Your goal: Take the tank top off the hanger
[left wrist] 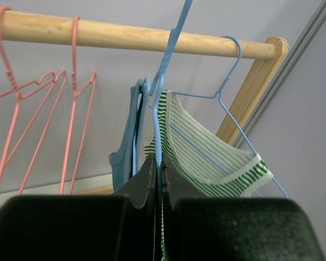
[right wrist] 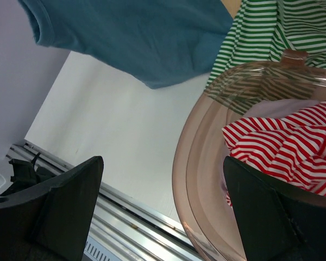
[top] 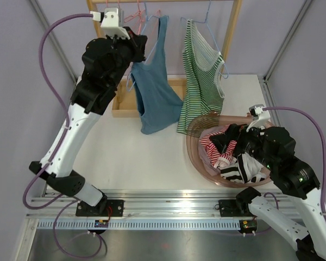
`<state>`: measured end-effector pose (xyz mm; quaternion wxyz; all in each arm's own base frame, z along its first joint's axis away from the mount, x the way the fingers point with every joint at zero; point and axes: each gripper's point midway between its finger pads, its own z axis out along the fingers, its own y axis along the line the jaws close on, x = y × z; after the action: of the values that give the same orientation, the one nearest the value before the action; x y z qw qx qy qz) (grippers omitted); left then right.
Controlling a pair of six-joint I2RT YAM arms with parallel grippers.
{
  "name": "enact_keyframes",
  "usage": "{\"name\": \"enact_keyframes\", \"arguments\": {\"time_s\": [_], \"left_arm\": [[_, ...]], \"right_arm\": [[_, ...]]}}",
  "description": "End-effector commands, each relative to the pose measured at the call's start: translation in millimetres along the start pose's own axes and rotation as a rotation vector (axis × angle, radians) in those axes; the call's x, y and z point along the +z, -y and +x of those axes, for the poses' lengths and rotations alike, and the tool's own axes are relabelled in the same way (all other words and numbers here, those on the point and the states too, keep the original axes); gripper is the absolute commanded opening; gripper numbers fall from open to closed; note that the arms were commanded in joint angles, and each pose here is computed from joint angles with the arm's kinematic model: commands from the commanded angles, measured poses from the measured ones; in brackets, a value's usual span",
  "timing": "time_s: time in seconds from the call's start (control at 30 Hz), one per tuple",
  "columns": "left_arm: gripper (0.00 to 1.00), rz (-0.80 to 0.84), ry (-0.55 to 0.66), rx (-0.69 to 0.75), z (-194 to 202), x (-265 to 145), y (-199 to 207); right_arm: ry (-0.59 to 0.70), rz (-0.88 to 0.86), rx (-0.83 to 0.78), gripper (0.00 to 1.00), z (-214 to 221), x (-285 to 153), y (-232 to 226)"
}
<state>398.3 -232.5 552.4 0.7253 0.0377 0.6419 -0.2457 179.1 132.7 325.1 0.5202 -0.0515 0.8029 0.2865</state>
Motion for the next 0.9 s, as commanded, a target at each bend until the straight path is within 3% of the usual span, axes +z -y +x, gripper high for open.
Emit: {"name": "enact_keyframes", "arguments": {"time_s": [0.0, 0.07, 0.1, 0.13, 0.37, 0.57, 0.73, 0.87], "left_arm": [[0.0, 0.069, 0.122, -0.04, -50.7, -50.1, 9.4], [0.0, 0.075, 0.15, -0.033, -64.5, -77.6, 7.7], [0.0, 0.062, 0.115, -0.027, -50.1, -81.3, 3.3], [0.0, 0.069, 0.141, -0.027, -62.8, -101.5, 2.2], [0.0, 0.177, 0.101, -0.034, -50.7, -177.1, 5.2], [0.0, 0.258, 0.029, -0.098, -13.1, -220.7, 7.3], [0.0, 0.244, 0.013, -0.131, 2.8, -239.8, -1.0], [0.0, 0.264, -0.029, -0.146, 15.4, -243.5, 1.7]], "right_arm": [[0.062, -0.13, -0.025, 0.99, -29.0, 5.2, -30.0], [0.055, -0.191, -0.027, 0.99, -31.4, 13.6, -41.7], [0.075, -0.246, -0.02, 1.0, -38.3, 15.7, -53.1], [0.082, -0.259, -0.01, 0.99, -42.3, 19.1, -56.7], [0.087, -0.459, 0.015, 1.0, -71.5, 57.1, -101.4], [0.101, -0.634, 0.057, 0.99, -104.5, 94.1, -142.4], [0.057, -0.571, -0.041, 1.0, -97.5, 144.0, -160.2], [0.108, -0.429, -0.154, 0.99, -102.1, 168.0, -175.0]]}}
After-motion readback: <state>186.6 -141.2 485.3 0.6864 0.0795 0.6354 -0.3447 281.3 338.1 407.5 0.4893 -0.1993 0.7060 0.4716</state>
